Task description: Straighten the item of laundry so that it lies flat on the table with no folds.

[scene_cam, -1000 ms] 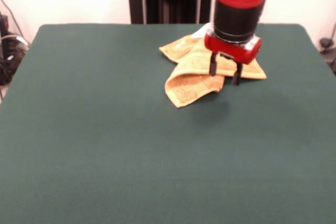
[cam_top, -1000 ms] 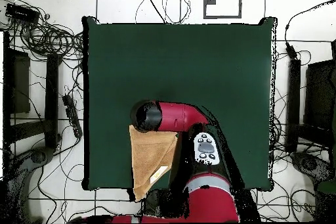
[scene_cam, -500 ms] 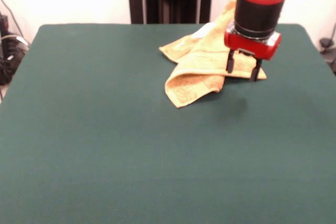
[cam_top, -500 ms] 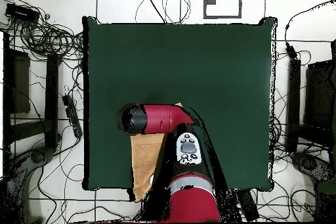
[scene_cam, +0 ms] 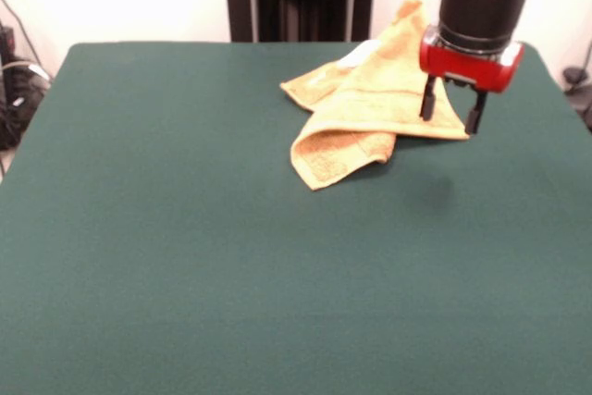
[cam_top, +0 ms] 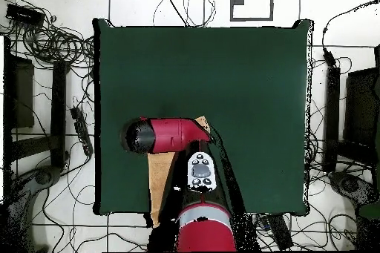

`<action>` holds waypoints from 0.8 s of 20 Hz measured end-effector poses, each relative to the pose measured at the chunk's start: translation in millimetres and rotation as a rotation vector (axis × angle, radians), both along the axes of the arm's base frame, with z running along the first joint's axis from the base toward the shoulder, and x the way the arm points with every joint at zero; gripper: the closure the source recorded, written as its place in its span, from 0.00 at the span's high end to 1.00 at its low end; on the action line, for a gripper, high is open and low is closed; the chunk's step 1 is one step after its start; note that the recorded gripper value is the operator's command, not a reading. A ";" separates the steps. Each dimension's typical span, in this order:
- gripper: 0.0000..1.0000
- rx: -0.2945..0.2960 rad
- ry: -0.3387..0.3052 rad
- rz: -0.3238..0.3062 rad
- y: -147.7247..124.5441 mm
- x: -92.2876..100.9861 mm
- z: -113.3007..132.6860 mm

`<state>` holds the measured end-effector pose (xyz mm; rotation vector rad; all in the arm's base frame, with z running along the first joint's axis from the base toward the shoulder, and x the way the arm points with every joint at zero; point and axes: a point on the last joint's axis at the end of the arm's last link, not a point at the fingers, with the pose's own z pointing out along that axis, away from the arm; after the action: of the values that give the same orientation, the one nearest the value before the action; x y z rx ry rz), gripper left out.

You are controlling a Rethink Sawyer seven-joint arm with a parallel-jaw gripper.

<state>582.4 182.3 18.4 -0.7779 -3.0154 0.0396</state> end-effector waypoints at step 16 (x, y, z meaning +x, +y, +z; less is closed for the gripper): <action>1.00 0.001 0.018 0.041 22.1 -21.4 -31.9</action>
<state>561.0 204.4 -13.5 -0.7117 -3.0142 0.0463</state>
